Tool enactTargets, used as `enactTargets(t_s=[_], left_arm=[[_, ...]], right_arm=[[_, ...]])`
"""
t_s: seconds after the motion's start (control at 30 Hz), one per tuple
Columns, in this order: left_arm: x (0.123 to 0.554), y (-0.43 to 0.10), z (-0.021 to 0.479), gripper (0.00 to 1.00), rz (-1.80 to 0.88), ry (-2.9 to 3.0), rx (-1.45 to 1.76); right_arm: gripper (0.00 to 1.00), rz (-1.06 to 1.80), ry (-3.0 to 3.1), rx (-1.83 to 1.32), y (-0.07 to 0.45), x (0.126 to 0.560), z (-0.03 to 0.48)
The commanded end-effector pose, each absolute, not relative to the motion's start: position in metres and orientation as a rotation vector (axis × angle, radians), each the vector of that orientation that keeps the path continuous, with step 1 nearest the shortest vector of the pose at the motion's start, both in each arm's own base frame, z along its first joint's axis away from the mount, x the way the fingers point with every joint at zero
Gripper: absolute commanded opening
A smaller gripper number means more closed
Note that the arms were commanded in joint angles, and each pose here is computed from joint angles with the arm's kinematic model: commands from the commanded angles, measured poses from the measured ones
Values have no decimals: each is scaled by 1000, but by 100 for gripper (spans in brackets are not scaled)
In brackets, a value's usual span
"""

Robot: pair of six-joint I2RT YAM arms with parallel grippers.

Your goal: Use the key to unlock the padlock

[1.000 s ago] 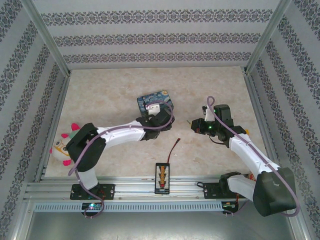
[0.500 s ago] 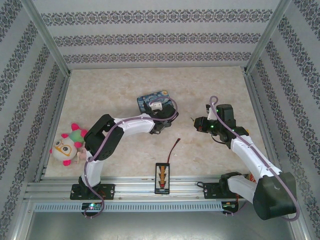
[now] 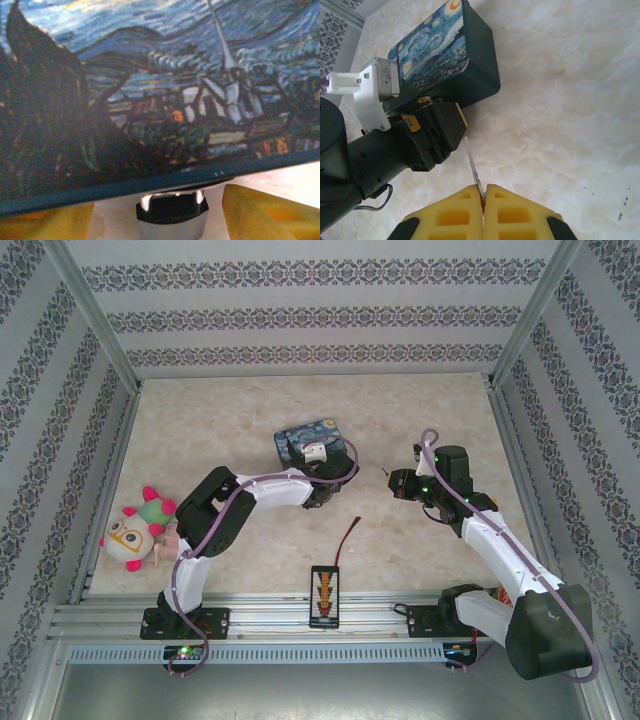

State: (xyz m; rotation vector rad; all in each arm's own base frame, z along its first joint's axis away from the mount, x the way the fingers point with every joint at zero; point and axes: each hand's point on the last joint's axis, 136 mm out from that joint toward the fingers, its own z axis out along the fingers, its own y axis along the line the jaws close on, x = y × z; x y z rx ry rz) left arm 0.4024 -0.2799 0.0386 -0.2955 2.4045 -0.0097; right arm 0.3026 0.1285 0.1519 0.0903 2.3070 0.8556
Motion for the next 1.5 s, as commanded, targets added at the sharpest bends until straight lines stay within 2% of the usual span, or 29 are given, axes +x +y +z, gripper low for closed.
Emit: enactTargets(t_s=[0.0, 0.13, 0.3, 0.47, 0.57, 0.73, 0.93, 0.97, 1.03, 1.23, 1.33, 1.4, 1.47], left_arm=[[418, -274, 37, 68, 6, 2359, -312], [422, -273, 34, 61, 3, 2357, -313], [427, -276, 30, 60, 0, 2354, -307], [430, -275, 26, 53, 9, 2355, -305], [432, -274, 26, 52, 7, 2348, -310], [439, -275, 30, 57, -7, 2333, -308], [448, -279, 36, 52, -14, 2298, -295], [450, -279, 38, 49, -14, 2290, -297], [454, -281, 41, 48, -19, 2272, -286], [463, -282, 47, 25, -1, 2245, -254], [462, -281, 47, 26, 1, 2249, -255], [461, -280, 45, 41, -3, 2261, -262], [461, -278, 42, 48, -3, 2270, -272]], right_arm=[[0, 883, 2286, 94, 130, 304, 152], [0, 889, 2279, 95, 130, 306, 154], [0, 901, 2275, 99, 131, 307, 155], [0, 914, 2273, 99, 133, 308, 155], [0, 921, 2274, 96, 134, 308, 154], [0, 940, 2274, 90, 136, 309, 153], [0, 958, 2272, 86, 139, 311, 153], [0, 960, 2271, 83, 139, 311, 154], [0, 963, 2272, 80, 140, 312, 154], [0, 975, 2268, 71, 142, 313, 155], [0, 975, 2268, 71, 142, 314, 156], [0, 980, 2266, 66, 142, 313, 155], [0, 984, 2264, 68, 143, 313, 155]])
